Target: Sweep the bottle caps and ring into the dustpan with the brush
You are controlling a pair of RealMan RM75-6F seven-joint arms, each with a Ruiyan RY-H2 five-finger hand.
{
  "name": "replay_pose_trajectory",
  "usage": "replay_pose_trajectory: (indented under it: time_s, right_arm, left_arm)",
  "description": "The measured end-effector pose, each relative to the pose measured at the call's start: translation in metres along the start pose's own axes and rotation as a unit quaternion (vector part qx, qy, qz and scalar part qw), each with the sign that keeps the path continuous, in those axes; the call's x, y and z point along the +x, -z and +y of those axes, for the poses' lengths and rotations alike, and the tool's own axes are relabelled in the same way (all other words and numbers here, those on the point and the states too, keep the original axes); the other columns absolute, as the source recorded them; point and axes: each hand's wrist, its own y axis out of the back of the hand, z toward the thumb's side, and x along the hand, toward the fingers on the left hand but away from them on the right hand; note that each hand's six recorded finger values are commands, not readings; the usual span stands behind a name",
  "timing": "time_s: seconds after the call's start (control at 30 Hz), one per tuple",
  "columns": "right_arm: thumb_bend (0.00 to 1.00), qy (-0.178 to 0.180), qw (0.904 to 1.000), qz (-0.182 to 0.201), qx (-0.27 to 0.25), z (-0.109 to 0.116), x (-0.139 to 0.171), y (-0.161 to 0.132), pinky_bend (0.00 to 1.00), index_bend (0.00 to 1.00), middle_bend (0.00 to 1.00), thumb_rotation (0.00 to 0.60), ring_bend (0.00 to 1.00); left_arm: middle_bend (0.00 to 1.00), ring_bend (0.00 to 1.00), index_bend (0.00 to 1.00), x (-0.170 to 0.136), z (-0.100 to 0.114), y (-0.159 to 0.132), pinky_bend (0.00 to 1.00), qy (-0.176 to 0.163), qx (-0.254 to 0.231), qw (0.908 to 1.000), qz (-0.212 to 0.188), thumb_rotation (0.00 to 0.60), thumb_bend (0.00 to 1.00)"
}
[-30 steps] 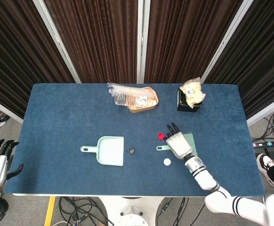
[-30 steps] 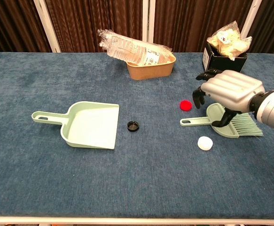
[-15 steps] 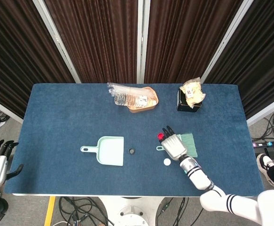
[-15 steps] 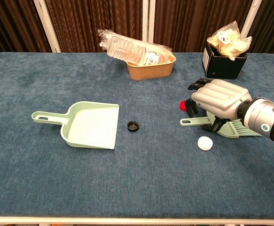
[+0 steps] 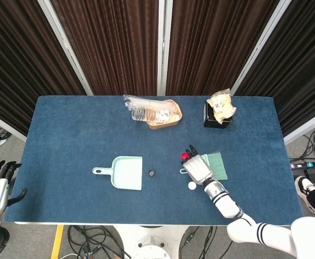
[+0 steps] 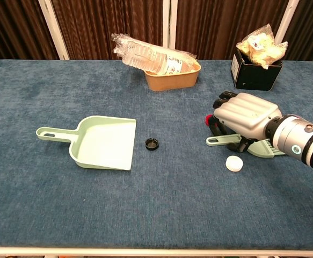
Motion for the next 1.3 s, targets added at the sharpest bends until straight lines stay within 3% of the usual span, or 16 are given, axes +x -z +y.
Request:
replay_pose_trajectory:
  time_s: [0.37,0.57,0.7,0.93,1.07,1.3]
  right_arm:
    - [0.35,0.024,0.9996,-0.009,-0.012,0.014,0.004,0.014,0.03,0.63,0.60,0.600,0.25]
    - [0.36,0.049,0.9950,-0.016,-0.086,0.038,0.019,0.037,0.04,0.65,0.62,0.600,0.27]
    - [0.36,0.073,0.9867,-0.023,-0.144,0.061,0.035,0.065,0.04,0.65,0.62,0.600,0.27]
    - [0.37,0.131,0.9715,-0.039,-0.194,0.110,0.061,0.114,0.05,0.65,0.62,0.600,0.27]
    - [0.38,0.139,0.9675,-0.043,-0.207,0.117,0.067,0.124,0.05,0.65,0.62,0.600,0.27]
    - [0.38,0.130,0.9647,-0.051,-0.223,0.109,0.071,0.134,0.05,0.65,0.62,0.600,0.27]
  left_arm:
    - [0.14,0.07,0.19,0.007,0.006,-0.006,0.01,-0.004,0.005,0.9998,-0.018,0.600,0.23]
    - [0.14,0.07,0.21,0.027,0.015,-0.025,0.01,-0.004,0.002,0.9986,-0.053,0.600,0.23]
    - [0.15,0.07,0.24,0.044,0.015,-0.047,0.01,0.019,-0.004,0.9958,-0.089,0.600,0.22]
    - [0.31,0.19,0.35,0.081,0.011,-0.112,0.04,0.074,-0.022,0.9826,-0.169,0.600,0.22]
    - [0.33,0.19,0.37,0.095,-0.001,-0.146,0.06,0.102,-0.025,0.9753,-0.195,0.600,0.22]
    - [0.33,0.19,0.37,0.098,-0.030,-0.184,0.07,0.132,-0.001,0.9700,-0.204,0.600,0.22]
